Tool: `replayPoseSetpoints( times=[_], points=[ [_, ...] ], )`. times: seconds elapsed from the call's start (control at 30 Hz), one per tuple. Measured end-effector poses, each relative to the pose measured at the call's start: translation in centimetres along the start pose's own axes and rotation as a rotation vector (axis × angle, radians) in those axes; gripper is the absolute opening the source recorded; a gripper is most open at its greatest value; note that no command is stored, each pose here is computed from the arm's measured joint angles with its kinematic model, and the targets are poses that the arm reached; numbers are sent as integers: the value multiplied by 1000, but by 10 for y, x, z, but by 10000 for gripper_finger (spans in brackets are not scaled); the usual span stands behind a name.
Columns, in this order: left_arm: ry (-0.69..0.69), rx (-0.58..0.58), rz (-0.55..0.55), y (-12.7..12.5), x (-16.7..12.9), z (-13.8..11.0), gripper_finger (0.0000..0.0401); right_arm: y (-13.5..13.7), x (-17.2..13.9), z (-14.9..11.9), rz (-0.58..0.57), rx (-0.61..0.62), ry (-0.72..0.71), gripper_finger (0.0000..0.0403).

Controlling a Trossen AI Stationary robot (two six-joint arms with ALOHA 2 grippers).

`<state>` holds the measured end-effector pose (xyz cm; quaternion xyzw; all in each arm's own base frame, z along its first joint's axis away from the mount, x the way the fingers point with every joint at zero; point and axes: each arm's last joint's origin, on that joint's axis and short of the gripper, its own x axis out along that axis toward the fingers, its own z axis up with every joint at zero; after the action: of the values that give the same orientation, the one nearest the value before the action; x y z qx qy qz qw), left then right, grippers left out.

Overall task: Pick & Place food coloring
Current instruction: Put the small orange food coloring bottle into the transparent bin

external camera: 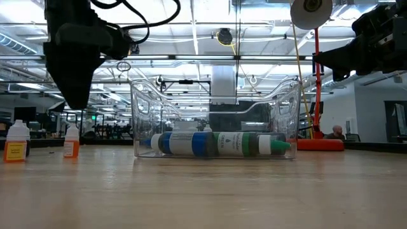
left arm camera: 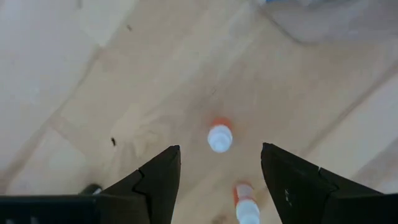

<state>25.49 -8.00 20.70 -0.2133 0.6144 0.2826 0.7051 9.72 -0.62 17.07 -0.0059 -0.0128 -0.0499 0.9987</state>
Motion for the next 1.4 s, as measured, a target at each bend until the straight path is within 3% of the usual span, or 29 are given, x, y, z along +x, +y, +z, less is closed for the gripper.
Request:
replayPoseSetpoints(
  times=[0.3, 0.47, 0.67, 0.9, 1.4],
  points=[
    [-11, -77, -4, 0, 2, 0, 213, 0, 0, 0, 0, 0, 0, 0],
    [36, -103, -78, 2, 22, -1, 207, 0, 0, 0, 0, 0, 0, 0],
    [59, -139, -44, 15, 37, 0, 202, 0, 0, 0, 0, 0, 0, 0],
    [62, -138, -41, 17, 39, 3, 205, 0, 0, 0, 0, 0, 0, 0],
    [81, -124, -75, 15, 39, 3, 162, 0, 0, 0, 0, 0, 0, 0]
  ],
)
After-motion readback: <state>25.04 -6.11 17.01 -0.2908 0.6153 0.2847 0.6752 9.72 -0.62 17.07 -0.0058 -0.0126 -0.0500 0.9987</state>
